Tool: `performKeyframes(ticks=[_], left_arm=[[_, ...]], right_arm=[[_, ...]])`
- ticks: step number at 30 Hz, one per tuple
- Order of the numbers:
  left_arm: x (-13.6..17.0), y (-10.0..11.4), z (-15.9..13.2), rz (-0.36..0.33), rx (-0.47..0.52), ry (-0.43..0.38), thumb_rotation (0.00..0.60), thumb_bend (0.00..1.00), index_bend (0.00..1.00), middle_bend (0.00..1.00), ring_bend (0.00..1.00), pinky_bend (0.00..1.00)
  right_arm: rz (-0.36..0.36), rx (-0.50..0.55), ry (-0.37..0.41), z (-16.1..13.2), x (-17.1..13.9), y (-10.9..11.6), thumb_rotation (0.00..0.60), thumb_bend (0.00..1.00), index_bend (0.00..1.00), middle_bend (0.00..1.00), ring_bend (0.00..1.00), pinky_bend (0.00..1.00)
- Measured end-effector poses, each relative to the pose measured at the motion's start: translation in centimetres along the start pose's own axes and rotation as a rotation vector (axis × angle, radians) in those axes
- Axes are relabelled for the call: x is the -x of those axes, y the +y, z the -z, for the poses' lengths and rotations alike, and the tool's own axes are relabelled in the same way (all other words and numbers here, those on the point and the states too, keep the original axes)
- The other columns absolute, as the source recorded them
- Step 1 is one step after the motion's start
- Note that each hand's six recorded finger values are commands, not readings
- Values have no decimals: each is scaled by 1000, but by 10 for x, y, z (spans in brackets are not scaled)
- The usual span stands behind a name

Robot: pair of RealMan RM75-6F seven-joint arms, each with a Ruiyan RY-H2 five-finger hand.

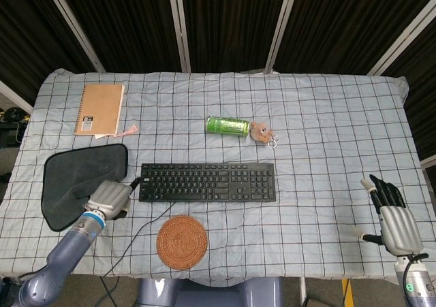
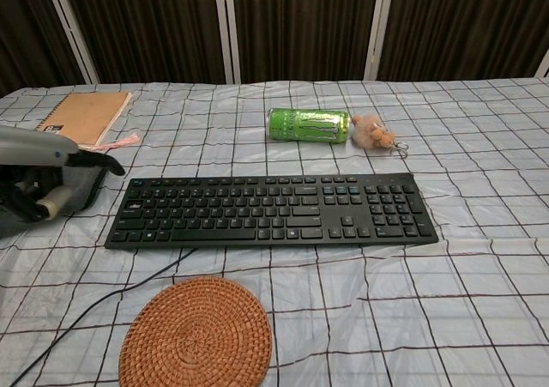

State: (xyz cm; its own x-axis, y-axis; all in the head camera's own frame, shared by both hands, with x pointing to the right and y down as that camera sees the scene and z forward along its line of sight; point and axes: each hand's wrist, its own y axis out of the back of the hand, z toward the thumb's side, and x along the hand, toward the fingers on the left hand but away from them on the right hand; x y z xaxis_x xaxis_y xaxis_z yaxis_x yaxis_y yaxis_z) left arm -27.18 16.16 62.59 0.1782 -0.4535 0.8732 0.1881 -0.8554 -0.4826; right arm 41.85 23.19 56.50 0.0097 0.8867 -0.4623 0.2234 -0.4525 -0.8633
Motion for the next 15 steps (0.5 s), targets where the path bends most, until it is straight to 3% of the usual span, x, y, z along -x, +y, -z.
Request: performKeyframes(ticks=[8,15], left_arm=[[-19,4,-48,86,-51,-79,600,812,0,817,720,492],[-27,0,-59,113,-80,-84,600,818,0,817,720,493]], right_arm=[[-8,19,-10,1,1,0,600,103,71,0,0,5],[-15,25,-13,2,1,0,600,102,71,0,0,6]])
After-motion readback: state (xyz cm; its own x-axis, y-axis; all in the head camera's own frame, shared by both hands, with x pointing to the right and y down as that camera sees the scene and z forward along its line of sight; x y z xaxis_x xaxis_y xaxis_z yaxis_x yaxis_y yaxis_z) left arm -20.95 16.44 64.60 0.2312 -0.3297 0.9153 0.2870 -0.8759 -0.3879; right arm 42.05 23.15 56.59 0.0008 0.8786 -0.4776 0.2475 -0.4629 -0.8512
